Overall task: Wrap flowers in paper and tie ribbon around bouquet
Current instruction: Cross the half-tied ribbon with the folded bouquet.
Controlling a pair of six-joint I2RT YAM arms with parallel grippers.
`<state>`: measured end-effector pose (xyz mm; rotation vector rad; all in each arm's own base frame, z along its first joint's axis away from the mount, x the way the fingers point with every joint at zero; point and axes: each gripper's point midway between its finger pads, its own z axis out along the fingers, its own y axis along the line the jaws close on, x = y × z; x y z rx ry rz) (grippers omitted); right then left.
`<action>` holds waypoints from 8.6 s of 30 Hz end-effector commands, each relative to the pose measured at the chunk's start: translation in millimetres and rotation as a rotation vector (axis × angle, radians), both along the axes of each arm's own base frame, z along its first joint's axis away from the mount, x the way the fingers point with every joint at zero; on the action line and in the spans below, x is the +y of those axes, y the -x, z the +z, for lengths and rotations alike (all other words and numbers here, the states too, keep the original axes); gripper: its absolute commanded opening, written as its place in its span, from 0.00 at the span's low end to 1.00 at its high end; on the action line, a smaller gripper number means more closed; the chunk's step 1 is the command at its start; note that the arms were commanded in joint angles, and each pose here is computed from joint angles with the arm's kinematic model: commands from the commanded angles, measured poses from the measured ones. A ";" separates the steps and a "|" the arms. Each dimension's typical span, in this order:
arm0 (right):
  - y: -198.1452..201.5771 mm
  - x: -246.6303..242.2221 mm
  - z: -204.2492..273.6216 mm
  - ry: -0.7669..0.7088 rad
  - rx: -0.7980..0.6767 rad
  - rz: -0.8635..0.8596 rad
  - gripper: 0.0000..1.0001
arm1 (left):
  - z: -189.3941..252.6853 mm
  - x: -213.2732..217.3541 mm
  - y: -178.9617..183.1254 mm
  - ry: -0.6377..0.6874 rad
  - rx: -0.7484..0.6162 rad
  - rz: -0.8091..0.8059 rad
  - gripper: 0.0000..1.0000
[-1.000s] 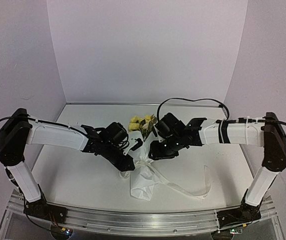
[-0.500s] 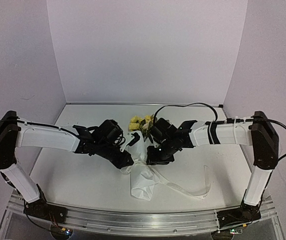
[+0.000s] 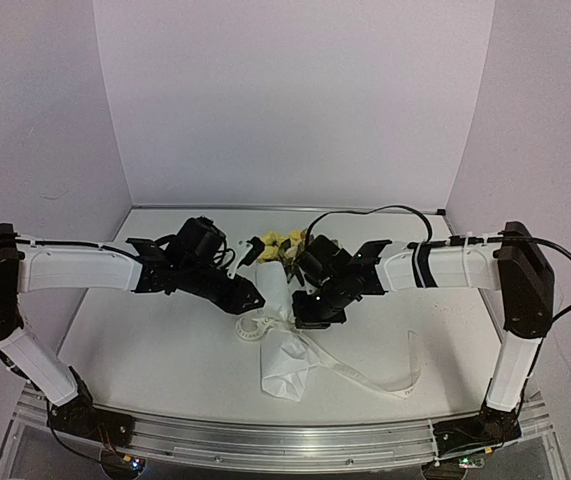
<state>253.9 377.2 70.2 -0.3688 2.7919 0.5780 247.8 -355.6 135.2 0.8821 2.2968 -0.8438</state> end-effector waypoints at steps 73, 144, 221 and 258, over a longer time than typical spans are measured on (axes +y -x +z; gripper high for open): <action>-13.2 13.4 42.6 -0.075 -0.553 0.277 0.00 | -21.2 -59.8 -8.5 0.121 0.189 -0.258 0.21; 67.1 -131.8 -68.0 0.327 -0.319 0.341 0.13 | -7.3 -76.0 -12.6 0.145 0.111 -0.233 0.00; -49.2 -7.3 -5.1 -0.026 -0.594 0.157 0.12 | 16.9 -72.5 -28.6 0.174 0.063 -0.084 0.00; -48.9 23.5 46.8 -0.398 -0.371 0.074 0.00 | 33.4 -72.2 -40.5 0.172 0.001 -0.127 0.00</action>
